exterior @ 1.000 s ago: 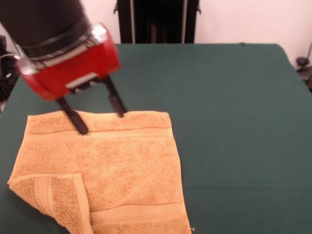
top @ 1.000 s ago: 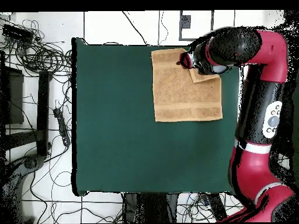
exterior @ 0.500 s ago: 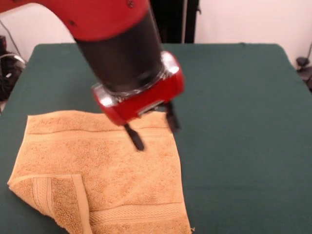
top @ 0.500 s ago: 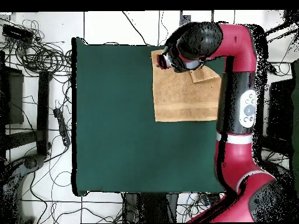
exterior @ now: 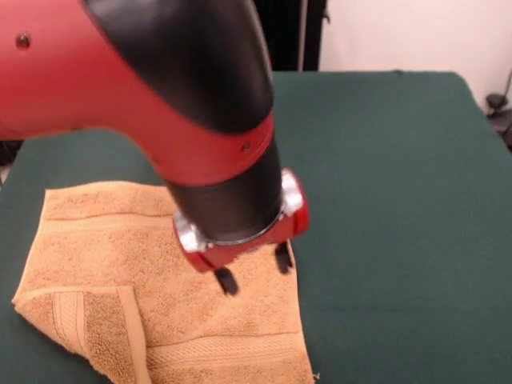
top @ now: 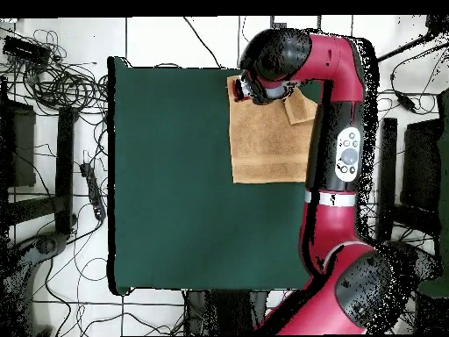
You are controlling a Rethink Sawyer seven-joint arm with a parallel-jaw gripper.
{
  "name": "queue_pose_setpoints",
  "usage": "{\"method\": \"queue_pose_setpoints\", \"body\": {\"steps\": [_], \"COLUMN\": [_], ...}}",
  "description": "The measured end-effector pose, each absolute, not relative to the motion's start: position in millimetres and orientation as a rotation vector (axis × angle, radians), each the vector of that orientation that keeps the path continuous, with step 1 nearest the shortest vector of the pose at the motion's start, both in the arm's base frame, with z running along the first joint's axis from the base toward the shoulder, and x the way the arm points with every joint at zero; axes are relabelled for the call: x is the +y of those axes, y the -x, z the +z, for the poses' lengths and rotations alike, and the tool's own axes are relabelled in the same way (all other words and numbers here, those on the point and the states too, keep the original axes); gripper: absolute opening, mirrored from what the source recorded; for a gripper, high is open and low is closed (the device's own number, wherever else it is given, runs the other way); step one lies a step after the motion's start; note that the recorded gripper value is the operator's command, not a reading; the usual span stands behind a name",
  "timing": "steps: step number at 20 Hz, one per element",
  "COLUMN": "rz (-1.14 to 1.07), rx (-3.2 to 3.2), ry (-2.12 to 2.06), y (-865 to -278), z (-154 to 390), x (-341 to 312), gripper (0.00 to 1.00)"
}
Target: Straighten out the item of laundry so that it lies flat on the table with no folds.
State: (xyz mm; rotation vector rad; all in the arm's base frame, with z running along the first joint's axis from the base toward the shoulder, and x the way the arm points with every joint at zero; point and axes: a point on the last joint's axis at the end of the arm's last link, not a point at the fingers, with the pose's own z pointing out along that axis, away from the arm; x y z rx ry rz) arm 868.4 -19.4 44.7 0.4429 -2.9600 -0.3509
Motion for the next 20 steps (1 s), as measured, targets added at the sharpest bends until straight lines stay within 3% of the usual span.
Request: {"method": "queue_pose_setpoints", "body": {"steps": [20], "rz": [-0.477], "rx": [-3.002], "ry": [-0.149], "y": [-898.3], "z": [73.4], "x": [-85.6], "gripper": [1.00]}}
